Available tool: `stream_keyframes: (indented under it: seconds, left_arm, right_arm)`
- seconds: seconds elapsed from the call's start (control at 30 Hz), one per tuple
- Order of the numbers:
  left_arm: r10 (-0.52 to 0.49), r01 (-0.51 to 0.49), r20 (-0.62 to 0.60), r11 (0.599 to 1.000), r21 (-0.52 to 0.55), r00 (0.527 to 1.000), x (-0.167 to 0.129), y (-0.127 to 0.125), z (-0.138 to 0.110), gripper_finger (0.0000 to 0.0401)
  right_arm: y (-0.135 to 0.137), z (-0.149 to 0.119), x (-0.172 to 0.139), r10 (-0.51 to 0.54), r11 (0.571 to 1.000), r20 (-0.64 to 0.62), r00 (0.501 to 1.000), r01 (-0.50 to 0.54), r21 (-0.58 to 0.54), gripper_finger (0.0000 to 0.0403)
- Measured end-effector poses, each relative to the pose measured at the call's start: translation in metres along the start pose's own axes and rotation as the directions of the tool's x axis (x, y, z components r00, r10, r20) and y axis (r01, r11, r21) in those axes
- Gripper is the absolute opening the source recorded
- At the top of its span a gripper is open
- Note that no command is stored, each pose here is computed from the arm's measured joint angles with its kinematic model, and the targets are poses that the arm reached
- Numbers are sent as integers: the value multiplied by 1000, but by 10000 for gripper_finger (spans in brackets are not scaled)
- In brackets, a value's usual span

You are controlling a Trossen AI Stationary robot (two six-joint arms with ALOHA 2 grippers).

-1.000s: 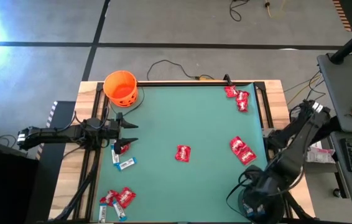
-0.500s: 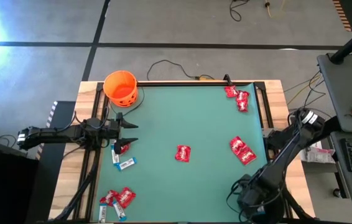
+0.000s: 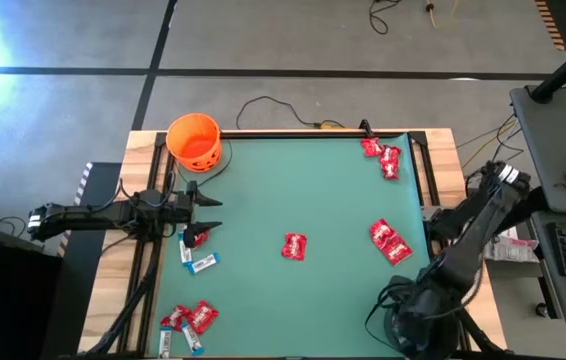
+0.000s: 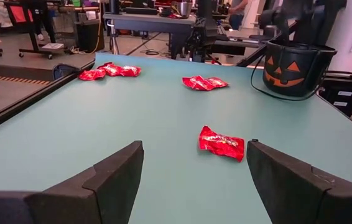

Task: Sort candy by brand, put in halloween buckets
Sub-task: Put the red candy into the orange bucket

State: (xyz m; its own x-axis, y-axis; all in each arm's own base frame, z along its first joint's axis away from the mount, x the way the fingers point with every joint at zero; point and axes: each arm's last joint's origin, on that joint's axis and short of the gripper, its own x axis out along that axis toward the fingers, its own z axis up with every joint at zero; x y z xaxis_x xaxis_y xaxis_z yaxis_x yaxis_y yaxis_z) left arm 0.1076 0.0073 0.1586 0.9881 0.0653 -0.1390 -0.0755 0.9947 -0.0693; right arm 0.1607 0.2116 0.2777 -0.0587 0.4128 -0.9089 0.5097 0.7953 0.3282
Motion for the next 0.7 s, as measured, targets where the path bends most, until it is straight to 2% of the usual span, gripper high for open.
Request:
stream_keyframes:
  seconds: [0.13,0.23,0.33,0.5,0.7]
  left_arm:
    - [0,0,0,1000,0,1000,0,0,0,272]
    - [0,0,0,1000,0,1000,0,0,0,272]
    - [0,0,0,1000,0,1000,0,0,0,272]
    - [0,0,0,1000,0,1000,0,0,0,272]
    - [1,-1,0,1000,0,1000,0,0,0,272]
  right_arm:
    - [-8,-14,-26,79,978,216,973,-34,-204,240]
    - [-17,-21,-40,125,923,353,927,21,-383,234]
    - [-27,-19,-50,150,877,433,889,83,-474,228]
    - [-41,-1,-66,147,863,546,825,163,-478,224]
    - [-63,17,-91,69,919,711,700,232,-318,226]
